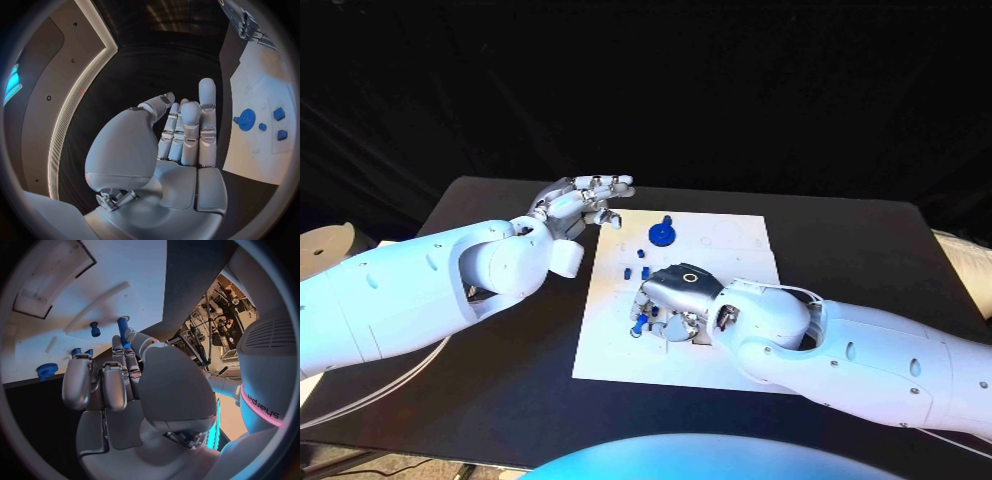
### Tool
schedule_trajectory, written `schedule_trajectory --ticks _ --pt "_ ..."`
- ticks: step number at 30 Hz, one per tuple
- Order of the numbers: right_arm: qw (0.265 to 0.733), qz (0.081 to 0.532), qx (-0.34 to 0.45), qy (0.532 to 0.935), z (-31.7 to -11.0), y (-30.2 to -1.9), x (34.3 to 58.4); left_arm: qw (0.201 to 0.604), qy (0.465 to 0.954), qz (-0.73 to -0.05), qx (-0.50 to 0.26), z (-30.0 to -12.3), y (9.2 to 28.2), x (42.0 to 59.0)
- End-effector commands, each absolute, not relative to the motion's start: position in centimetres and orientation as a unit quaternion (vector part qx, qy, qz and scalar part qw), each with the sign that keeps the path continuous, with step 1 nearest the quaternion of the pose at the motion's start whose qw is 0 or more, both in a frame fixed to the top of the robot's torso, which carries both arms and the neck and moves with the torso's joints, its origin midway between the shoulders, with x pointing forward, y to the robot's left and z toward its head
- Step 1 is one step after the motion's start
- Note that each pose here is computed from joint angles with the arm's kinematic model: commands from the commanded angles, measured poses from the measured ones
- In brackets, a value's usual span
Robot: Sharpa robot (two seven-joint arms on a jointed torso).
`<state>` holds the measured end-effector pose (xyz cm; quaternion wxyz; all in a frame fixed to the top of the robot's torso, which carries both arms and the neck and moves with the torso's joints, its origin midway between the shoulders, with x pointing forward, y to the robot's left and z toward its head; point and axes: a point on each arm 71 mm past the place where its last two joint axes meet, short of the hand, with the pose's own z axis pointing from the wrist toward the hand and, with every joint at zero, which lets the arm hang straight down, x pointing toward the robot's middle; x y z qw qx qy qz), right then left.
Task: Assemble the parts on the task board
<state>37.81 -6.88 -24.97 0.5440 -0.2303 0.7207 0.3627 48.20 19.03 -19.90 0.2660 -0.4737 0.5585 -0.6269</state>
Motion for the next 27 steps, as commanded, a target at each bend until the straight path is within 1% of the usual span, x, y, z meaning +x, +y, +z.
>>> schedule_trajectory --ticks 1,12,27 --pt "0.532 0.352 -0.248 0.729 -25.6 -6.8 37.6 0.259 0.558 -0.634 -0.468 -19.8 18.8 48.1" --pt "0.525 0.342 -0.257 0.736 -25.9 -6.4 37.5 0.259 0.558 -0.634 -0.469 -19.8 18.9 48.1" --pt "0.519 0.345 -0.266 0.735 -26.1 -5.8 37.0 0.259 0.558 -0.633 -0.469 -19.8 19.0 48.1"
